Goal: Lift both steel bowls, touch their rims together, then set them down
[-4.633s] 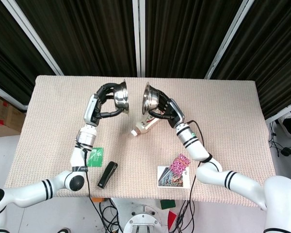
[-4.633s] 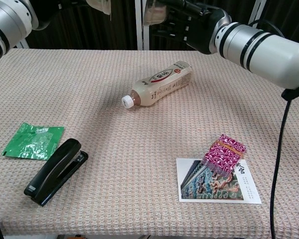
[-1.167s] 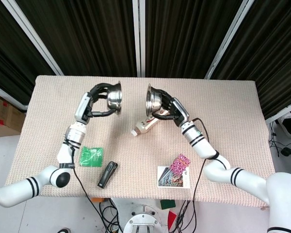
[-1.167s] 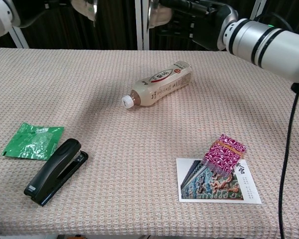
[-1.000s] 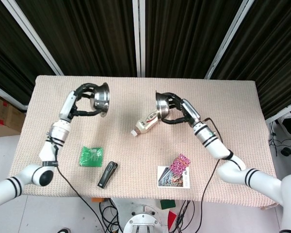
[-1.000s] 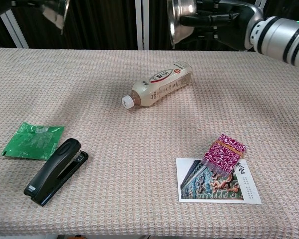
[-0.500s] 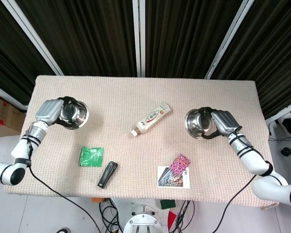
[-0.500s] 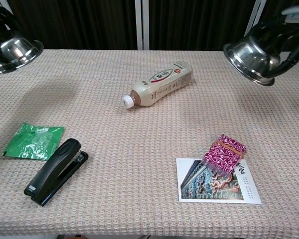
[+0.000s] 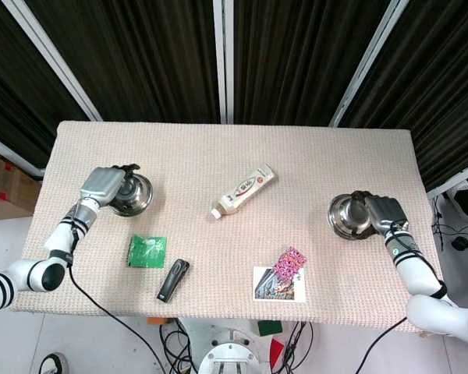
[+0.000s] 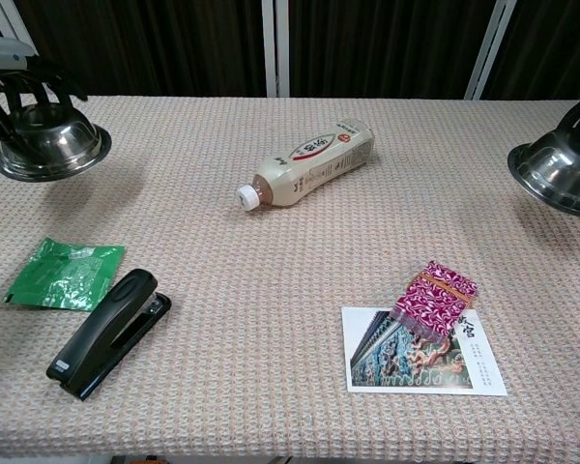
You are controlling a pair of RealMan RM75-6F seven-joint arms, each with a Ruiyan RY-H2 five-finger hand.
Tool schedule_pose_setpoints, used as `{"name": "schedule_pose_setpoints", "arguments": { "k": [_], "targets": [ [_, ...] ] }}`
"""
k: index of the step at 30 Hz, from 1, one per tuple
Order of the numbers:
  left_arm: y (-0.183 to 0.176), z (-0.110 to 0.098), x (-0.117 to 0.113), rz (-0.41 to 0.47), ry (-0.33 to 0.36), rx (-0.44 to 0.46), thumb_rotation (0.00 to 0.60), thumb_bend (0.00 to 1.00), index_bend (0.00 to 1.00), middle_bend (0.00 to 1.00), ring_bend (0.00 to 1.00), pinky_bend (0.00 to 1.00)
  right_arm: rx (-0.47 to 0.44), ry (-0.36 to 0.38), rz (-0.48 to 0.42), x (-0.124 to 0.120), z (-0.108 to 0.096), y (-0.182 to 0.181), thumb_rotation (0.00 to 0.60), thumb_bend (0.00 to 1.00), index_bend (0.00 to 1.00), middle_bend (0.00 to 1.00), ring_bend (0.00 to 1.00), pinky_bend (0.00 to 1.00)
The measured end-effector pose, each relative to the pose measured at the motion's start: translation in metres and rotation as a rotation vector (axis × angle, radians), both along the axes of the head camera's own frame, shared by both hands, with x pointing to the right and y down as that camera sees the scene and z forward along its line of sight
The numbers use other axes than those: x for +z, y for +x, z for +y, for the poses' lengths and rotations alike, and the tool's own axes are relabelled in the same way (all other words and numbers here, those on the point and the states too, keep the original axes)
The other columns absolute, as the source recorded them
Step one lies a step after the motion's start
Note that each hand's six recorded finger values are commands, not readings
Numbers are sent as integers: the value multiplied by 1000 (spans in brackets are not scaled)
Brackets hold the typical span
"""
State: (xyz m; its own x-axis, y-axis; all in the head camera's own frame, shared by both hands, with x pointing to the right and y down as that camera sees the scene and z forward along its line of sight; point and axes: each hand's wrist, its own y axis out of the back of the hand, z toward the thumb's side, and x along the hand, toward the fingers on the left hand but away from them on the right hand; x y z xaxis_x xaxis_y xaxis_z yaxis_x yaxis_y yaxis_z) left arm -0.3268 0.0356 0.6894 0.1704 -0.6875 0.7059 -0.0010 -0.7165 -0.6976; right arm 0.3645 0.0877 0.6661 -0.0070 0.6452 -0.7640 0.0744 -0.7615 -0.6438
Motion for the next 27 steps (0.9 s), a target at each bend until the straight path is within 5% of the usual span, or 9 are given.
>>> {"name": "schedule_pose_setpoints", "arguments": {
  "k": [11, 15, 22, 27],
  "targets": [
    [-4, -3, -10, 42, 102, -14, 599, 0, 0, 0, 0, 146, 52, 7, -95, 0, 3, 0, 600, 0, 0, 0, 0, 67],
    [-10, -1, -20, 49, 155, -35, 460, 0, 0, 0, 0, 109, 57, 41, -105, -6, 4, 1, 600, 0, 0, 0, 0, 17],
    [-39, 22, -56, 61, 359, -123, 438, 0, 0, 1, 0, 104, 66, 264, -65, -34, 14, 16, 600, 0, 0, 0, 0, 0],
    [-73, 83, -82, 10, 479, -217, 439, 0, 0, 14, 0, 95, 116, 428, 22, -56, 57, 41, 600, 0, 0, 0, 0, 0]
  ]
}}
